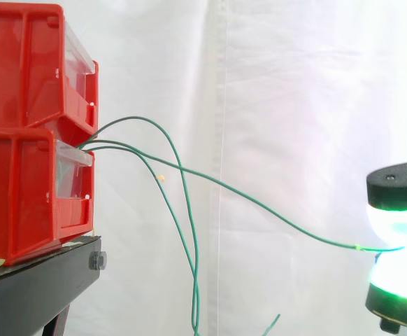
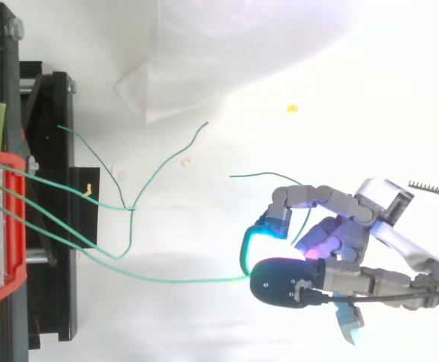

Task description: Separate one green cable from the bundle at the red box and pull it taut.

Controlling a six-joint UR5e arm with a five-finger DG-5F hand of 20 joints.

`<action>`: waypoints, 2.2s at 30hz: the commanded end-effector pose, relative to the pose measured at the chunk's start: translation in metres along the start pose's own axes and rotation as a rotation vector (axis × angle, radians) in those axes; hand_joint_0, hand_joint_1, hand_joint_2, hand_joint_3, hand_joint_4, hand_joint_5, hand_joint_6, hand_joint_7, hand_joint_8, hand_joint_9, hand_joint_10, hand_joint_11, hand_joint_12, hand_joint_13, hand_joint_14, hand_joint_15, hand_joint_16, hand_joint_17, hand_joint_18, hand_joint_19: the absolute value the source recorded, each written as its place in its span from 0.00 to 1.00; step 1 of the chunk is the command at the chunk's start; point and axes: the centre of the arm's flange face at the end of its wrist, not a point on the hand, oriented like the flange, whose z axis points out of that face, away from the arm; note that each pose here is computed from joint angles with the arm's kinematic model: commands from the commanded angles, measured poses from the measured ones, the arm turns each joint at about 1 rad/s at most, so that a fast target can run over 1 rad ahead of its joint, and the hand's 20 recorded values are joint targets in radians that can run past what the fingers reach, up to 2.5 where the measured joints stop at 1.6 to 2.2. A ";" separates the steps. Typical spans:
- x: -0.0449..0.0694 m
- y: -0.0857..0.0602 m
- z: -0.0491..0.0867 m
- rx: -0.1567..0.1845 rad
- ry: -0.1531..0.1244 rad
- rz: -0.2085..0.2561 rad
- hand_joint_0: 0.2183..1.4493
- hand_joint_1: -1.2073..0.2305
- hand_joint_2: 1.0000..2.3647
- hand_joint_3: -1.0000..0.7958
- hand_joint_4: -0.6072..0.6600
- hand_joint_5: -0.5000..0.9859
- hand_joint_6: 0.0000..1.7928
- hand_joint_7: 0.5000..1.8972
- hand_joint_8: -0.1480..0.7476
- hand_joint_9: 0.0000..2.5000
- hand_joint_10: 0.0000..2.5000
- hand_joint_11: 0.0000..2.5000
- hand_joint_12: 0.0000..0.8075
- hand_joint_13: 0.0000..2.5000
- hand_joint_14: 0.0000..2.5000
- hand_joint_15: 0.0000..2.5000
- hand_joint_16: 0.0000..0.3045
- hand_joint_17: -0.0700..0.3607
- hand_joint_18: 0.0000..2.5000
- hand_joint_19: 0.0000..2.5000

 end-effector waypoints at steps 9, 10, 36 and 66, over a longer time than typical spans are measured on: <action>0.025 0.012 0.014 -0.149 0.056 0.219 0.44 0.31 0.01 0.46 0.46 0.43 0.28 0.63 0.37 0.77 0.01 0.22 0.32 0.52 0.01 0.26 0.13 0.37 0.31 0.27; 0.027 0.011 0.015 -0.153 0.058 0.226 0.44 0.31 0.01 0.46 0.46 0.43 0.28 0.63 0.37 0.77 0.01 0.23 0.33 0.52 0.01 0.26 0.13 0.37 0.31 0.27; 0.026 0.010 0.012 -0.142 0.056 0.141 0.44 0.31 0.01 0.46 0.46 0.43 0.28 0.62 0.37 0.77 0.01 0.23 0.32 0.52 0.01 0.26 0.13 0.37 0.31 0.27; -0.023 0.016 -0.038 0.000 0.136 0.151 0.44 0.32 0.01 0.45 0.46 0.43 0.28 0.63 0.37 0.78 0.01 0.23 0.32 0.52 0.01 0.26 0.13 0.37 0.31 0.27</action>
